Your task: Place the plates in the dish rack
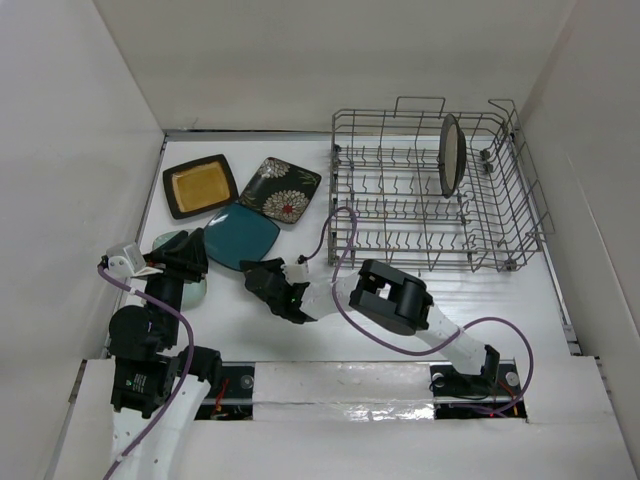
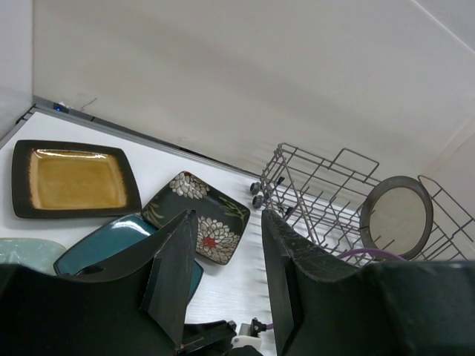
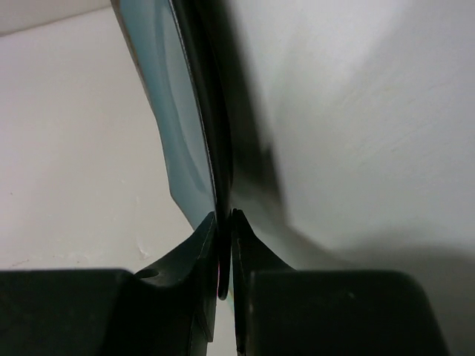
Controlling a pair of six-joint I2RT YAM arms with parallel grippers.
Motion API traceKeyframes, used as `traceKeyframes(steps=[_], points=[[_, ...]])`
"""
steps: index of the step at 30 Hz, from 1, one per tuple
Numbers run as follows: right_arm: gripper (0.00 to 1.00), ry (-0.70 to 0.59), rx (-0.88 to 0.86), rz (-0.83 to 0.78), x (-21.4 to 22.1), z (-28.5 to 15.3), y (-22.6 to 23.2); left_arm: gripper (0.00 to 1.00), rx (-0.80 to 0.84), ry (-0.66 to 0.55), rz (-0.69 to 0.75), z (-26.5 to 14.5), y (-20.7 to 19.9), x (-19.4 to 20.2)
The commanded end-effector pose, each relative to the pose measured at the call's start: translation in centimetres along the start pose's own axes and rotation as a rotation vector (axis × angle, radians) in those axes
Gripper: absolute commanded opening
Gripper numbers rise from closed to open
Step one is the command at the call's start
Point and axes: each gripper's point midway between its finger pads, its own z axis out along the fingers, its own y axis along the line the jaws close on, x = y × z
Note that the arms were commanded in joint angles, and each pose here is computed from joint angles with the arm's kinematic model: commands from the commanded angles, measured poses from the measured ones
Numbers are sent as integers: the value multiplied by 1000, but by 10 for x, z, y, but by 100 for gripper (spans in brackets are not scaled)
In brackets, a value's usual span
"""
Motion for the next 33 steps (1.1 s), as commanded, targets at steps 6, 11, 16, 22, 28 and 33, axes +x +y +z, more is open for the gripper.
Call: traceKeyframes(steps=[6,11,16,22,28,33], points=[[0,-80,-95,120,-27,-23,30,36,29,-62,-14,-2,-11,-23],[0,-46,-139,51,-13,-48,42,36,13,-78,-13,-4,-7,-26],[0,-10,-212,-74,14,-73,76,36,3,-95,-13,-5,-5,-29],[0,64,-301,-62,37,-99,105,36,3,-101,-16,-6,-5,-30],[0,13,-329,-125,34,-105,114,36,4,-100,-10,-5,-5,-31],[0,-115,-332,-318,17,-108,132,36,10,-107,-7,-4,-7,-33]])
